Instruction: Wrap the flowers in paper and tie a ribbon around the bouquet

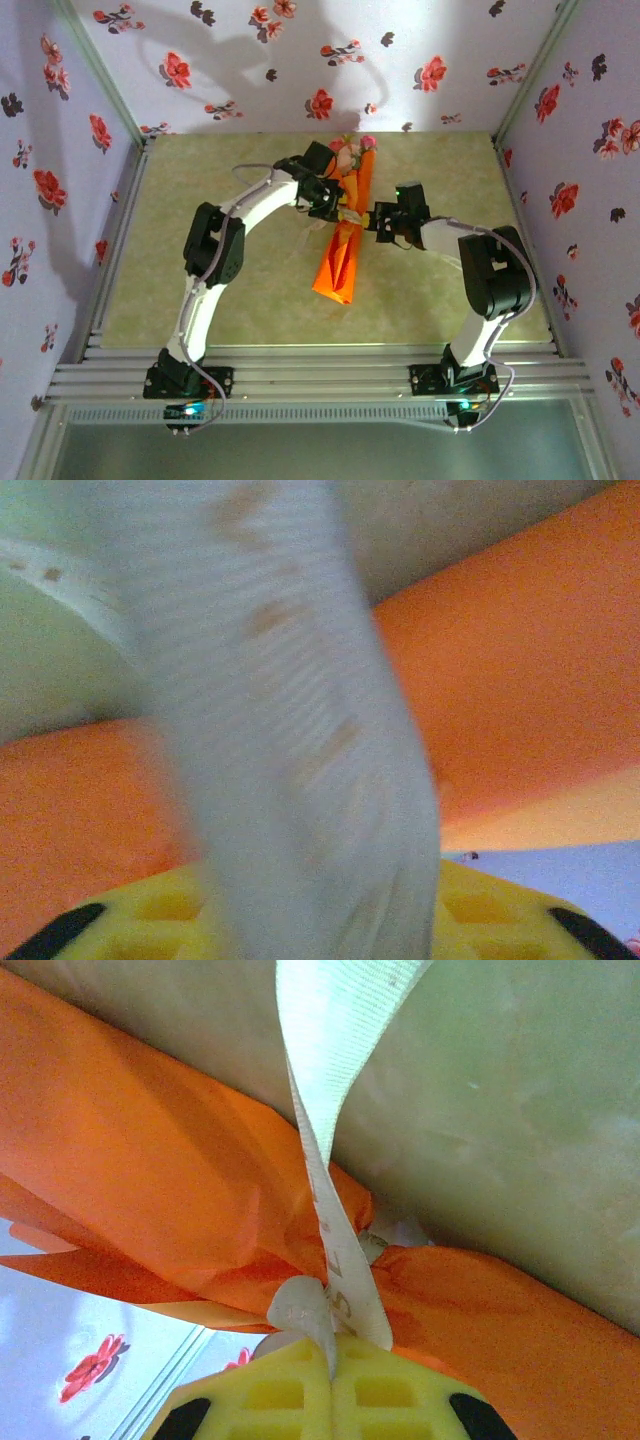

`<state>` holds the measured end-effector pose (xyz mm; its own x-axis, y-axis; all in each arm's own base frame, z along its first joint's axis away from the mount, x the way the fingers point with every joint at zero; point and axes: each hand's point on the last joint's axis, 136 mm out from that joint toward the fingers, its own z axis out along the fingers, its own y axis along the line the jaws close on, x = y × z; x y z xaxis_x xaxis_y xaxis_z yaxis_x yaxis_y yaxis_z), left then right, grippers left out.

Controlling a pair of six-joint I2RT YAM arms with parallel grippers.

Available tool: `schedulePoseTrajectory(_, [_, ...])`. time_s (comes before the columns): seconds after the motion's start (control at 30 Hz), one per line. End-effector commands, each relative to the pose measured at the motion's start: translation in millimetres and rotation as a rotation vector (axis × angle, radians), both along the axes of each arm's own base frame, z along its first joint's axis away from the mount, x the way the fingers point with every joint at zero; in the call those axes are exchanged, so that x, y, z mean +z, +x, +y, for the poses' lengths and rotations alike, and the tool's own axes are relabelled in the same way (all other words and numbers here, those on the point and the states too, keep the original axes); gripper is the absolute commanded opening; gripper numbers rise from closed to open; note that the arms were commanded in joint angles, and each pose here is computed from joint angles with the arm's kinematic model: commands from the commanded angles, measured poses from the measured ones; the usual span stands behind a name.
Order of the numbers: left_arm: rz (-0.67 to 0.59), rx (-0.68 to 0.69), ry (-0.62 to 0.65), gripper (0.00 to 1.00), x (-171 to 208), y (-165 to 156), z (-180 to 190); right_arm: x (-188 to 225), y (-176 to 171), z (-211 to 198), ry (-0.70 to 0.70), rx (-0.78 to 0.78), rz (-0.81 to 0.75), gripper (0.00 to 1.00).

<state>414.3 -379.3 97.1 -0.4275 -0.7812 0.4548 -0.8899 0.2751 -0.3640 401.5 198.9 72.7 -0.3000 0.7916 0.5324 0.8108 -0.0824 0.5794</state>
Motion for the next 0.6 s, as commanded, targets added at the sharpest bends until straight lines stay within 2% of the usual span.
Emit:
schedulePoseTrajectory(0.0, [-0.016,-0.004,0.008,0.41,37,-11,13,12,3,2,0.024,0.006,-0.048,0.0])
schedulePoseTrajectory(0.13, [0.007,-0.019,0.032,0.45,54,-24,20,12,7,3,0.032,0.0,-0.054,0.0])
schedulePoseTrajectory(0.2, [0.033,-0.028,0.006,0.46,57,-32,12,13,8,3,0.036,-0.001,-0.059,0.0])
schedulePoseTrajectory(0.43, [0.113,-0.061,-0.067,0.5,44,-44,-28,14,8,5,0.047,0.004,-0.065,0.0])
schedulePoseTrajectory(0.57, [0.123,-0.047,-0.076,0.54,36,-38,-38,13,8,6,0.06,0.007,-0.072,0.0])
